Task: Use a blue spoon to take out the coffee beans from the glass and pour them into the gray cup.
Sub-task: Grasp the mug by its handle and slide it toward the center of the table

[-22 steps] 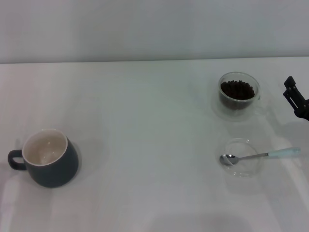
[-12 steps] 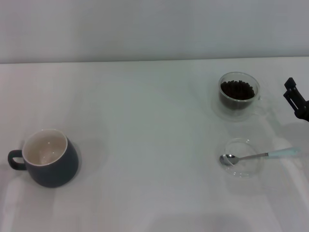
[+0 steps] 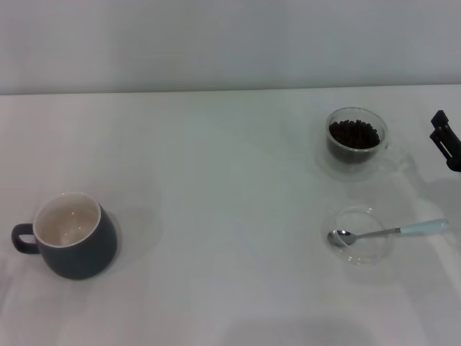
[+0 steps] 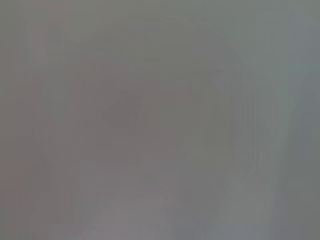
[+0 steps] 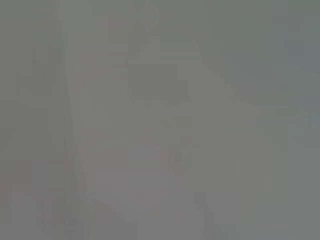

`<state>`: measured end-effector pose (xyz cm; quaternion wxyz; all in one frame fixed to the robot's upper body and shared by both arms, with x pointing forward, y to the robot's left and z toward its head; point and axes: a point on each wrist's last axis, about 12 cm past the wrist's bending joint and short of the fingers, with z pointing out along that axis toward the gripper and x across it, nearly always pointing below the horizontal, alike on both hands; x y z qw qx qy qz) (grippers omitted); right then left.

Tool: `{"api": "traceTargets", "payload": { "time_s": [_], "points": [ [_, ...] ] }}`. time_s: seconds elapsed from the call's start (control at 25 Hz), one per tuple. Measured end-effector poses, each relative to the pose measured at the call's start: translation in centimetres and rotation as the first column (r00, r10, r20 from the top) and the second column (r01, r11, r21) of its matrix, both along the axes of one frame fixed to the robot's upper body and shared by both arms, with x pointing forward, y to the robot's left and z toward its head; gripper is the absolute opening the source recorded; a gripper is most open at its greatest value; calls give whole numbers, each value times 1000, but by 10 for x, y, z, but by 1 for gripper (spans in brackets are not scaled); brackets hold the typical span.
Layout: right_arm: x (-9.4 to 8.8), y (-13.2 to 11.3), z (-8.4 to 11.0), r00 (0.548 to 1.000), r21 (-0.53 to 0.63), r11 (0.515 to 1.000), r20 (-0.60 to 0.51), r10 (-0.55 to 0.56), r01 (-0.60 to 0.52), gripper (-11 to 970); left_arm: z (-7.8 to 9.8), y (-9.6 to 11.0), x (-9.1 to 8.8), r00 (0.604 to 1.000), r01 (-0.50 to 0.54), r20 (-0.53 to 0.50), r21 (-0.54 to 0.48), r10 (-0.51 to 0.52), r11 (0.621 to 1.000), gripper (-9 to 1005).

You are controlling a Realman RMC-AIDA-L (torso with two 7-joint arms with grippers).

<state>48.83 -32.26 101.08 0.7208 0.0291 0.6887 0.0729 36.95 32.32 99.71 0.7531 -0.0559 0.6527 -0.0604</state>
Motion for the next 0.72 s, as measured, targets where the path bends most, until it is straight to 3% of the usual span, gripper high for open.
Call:
{"api": "traceTargets", "payload": {
  "time_s": [0.28,0.44,0.56,0.72],
  "points": [
    [5,-11,2,1000,-13,1000,-7,-13,13,871,-5,14,-42,993,100,-72,101,-93,990,871],
    [5,-13,3,1000,-12,1000,-6,-15,15,871,-7,21,-53,986,133,-115,143,-118,981,871],
    [5,-13,2,1000,-13,1000,-7,-16,16,871,-8,23,-51,984,139,-133,155,-119,978,871],
    [3,-13,1,1000,-14,1000,-12,-14,14,870,-13,21,-31,976,167,-168,158,-140,973,871]
  ]
}}
